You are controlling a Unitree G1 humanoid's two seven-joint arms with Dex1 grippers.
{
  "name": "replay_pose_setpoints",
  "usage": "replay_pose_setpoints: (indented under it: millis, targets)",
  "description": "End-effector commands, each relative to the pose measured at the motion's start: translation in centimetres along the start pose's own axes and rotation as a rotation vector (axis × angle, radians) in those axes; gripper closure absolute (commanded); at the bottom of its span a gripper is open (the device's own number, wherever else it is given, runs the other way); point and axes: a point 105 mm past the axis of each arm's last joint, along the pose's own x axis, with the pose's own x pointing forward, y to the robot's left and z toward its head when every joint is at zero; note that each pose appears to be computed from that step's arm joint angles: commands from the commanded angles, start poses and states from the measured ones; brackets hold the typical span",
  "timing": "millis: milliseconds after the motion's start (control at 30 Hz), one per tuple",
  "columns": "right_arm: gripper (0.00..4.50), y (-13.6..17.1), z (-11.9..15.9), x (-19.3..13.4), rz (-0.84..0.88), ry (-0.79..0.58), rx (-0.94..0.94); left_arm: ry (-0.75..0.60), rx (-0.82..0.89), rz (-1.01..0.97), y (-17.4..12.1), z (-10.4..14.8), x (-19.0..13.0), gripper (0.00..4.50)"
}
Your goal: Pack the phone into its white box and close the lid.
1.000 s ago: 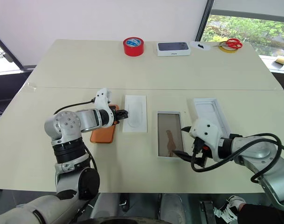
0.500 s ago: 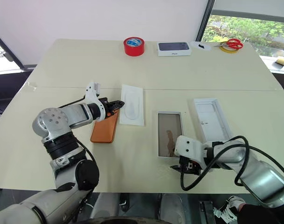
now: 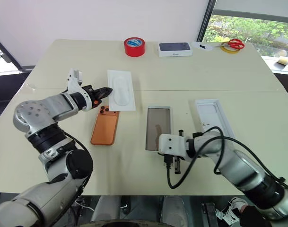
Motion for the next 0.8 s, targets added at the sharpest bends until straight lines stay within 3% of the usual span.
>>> replay_pose_setpoints:
  millis: [33, 133, 233, 367, 567, 800]
  targets:
    - [4.46, -1.7, 0.5, 0.9, -0.042, 0.001, -0.052, -0.016, 0.027, -0.047, -1.2, 0.8, -0.3, 4.5]
    - [4.46, -2.6, 0.8, 1.1, -0.049, -0.01, -0.062, -0.005, 0.041, -0.054, -1.5, 0.2, -0.1, 4.5]
    - [3.68, -3.8, 2.0, 0.2, -0.093, -0.071, -0.026, 0.017, 0.047, -0.089, -2.3, -1.2, 0.3, 4.5]
    - [1.65, -5.3, 2.8, -2.3, -0.208, -0.139, 0.023, 0.046, 0.054, -0.128, -3.5, -2.9, 0.9, 4.5]
    - [1.65, -5.9, 0.8, -6.9, -0.347, -0.132, 0.124, 0.122, 0.089, -0.16, -4.5, -6.3, 1.3, 4.5]
    - [1.65, -6.2, -0.6, -8.4, -0.422, -0.109, 0.169, 0.197, 0.118, -0.167, -5.1, -9.1, 1.5, 4.5]
